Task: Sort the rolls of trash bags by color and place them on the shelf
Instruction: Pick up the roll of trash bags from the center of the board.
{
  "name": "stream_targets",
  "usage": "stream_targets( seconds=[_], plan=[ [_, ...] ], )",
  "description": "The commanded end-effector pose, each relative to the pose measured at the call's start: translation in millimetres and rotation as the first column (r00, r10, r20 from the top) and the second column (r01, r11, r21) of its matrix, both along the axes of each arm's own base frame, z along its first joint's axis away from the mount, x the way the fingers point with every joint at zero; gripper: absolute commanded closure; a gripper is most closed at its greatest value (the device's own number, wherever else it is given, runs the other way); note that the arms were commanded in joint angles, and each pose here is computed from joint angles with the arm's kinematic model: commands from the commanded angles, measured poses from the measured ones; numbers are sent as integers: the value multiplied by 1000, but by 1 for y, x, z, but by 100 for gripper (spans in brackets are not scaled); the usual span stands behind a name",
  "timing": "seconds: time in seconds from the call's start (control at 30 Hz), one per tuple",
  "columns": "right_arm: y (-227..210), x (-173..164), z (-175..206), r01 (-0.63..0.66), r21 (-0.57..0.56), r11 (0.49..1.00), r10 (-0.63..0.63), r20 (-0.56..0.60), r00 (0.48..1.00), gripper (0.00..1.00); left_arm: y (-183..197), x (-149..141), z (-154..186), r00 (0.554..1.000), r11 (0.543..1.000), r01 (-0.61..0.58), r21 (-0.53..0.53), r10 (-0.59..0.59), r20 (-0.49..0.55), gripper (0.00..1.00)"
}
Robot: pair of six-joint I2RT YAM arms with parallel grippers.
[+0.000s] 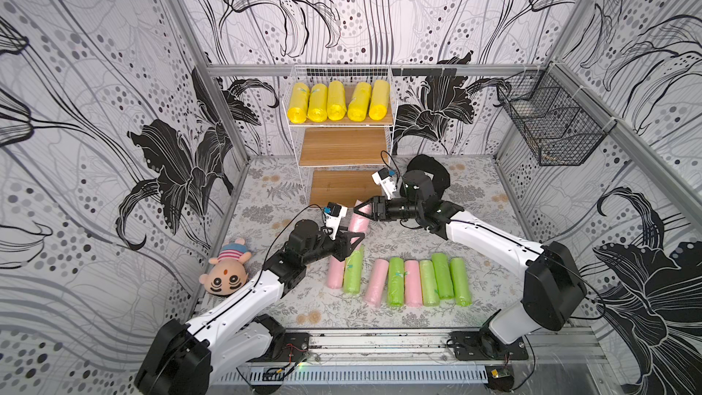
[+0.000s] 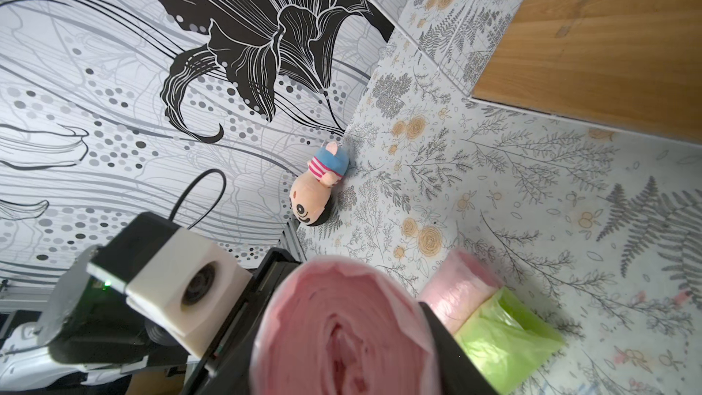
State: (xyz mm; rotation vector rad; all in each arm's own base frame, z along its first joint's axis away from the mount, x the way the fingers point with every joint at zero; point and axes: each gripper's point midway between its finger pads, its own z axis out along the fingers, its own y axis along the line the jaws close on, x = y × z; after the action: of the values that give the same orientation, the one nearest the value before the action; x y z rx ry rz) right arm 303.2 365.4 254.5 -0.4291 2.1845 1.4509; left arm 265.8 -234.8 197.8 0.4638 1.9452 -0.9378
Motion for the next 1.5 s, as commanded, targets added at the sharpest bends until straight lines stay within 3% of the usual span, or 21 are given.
stream_targets(
  seconds=[0.0,0.07,0.27,0.33,0.43,0.57,0.67,0.8,0.9,1.0,1.2,1.37,1.43,1.47],
  plan=[
    [3,0,10,-7,42,999,7,-6,1000,58,-2,13,32,995,999,-31,-40,35,98,73],
    [-3,8,11,37,54,998,-35,-32,999,64,-1,15,34,994,998,-45,-45,49,99,67],
    [-24,34,31,188,175,967,-173,-94,980,69,3,20,53,991,988,-96,-119,107,85,29],
    [-32,41,43,242,230,943,-221,-113,969,69,6,21,65,989,974,-121,-191,136,65,17],
    [-39,46,63,289,307,907,-263,-123,957,69,7,24,85,989,927,-128,-353,144,19,10],
    [-44,49,83,321,390,863,-289,-140,947,69,18,37,98,983,807,-181,-563,138,-118,9],
    [-44,49,93,318,425,847,-278,-156,948,69,23,44,94,972,744,-225,-629,125,-200,9],
    [-42,47,101,303,446,842,-256,-164,953,69,40,51,83,948,704,-317,-636,210,-239,9],
    [-41,50,103,307,469,828,-248,-184,951,69,32,48,95,966,699,-253,-669,145,-214,9],
    [-38,53,104,303,499,812,-229,-206,952,70,24,45,108,980,658,-187,-730,69,-189,11],
    [-33,53,104,295,525,798,-195,-237,952,71,22,53,115,982,594,-170,-786,38,-184,24],
    [-33,52,102,290,518,804,-190,-238,953,71,17,59,121,986,590,-147,-794,19,-168,38],
    [-33,51,102,289,519,805,-187,-241,952,71,17,60,121,985,586,-151,-796,23,-170,35],
    [-34,51,102,288,519,805,-186,-240,953,72,18,61,120,984,583,-156,-797,26,-173,30]
  ],
)
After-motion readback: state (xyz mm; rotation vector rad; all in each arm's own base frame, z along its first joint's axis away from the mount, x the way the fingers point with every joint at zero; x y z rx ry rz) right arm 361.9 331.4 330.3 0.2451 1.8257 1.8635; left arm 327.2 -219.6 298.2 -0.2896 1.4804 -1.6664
